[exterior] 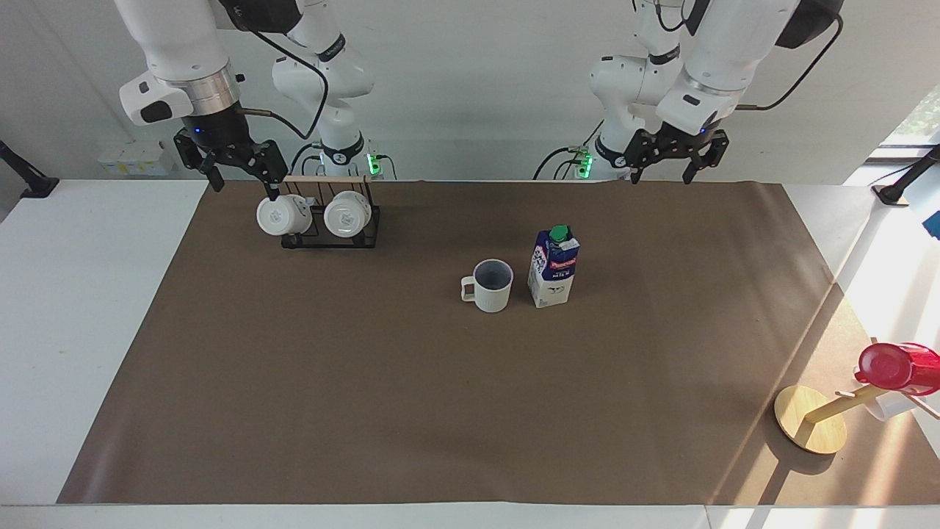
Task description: Place cup and milk on table
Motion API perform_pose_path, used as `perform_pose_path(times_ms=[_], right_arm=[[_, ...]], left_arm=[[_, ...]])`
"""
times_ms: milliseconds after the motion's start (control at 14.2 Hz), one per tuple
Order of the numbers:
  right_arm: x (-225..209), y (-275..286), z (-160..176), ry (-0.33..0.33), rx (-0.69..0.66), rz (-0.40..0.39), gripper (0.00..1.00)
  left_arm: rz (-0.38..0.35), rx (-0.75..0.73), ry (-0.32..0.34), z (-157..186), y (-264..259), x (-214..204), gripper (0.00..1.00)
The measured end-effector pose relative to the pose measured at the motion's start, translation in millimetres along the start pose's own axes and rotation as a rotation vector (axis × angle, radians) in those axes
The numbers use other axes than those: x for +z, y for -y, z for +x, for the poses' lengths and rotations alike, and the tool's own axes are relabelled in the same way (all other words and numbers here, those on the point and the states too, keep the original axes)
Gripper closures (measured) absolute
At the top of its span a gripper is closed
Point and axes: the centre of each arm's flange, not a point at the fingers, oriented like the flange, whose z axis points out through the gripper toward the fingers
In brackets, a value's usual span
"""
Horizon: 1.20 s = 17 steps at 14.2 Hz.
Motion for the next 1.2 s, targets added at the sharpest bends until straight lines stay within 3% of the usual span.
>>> perform_pose_path(times_ms=[281, 633, 1196], right_arm=[[0.0, 0.0, 0.0, 0.000, 0.000, 0.000, 0.00], [0.0, 0.0, 0.0, 0.000, 0.000, 0.000, 0.00], [0.0, 0.0, 0.0, 0.000, 0.000, 0.000, 0.00]], left_arm=[[0.001, 0.000, 0.026, -6.0, 34.5, -26.5, 0.00], [-0.007, 0.019, 0.030, -2.8, 90.1, -30.0, 0.00], [-0.006, 0.023, 0.028, -2.8, 90.2, -30.9, 0.00]])
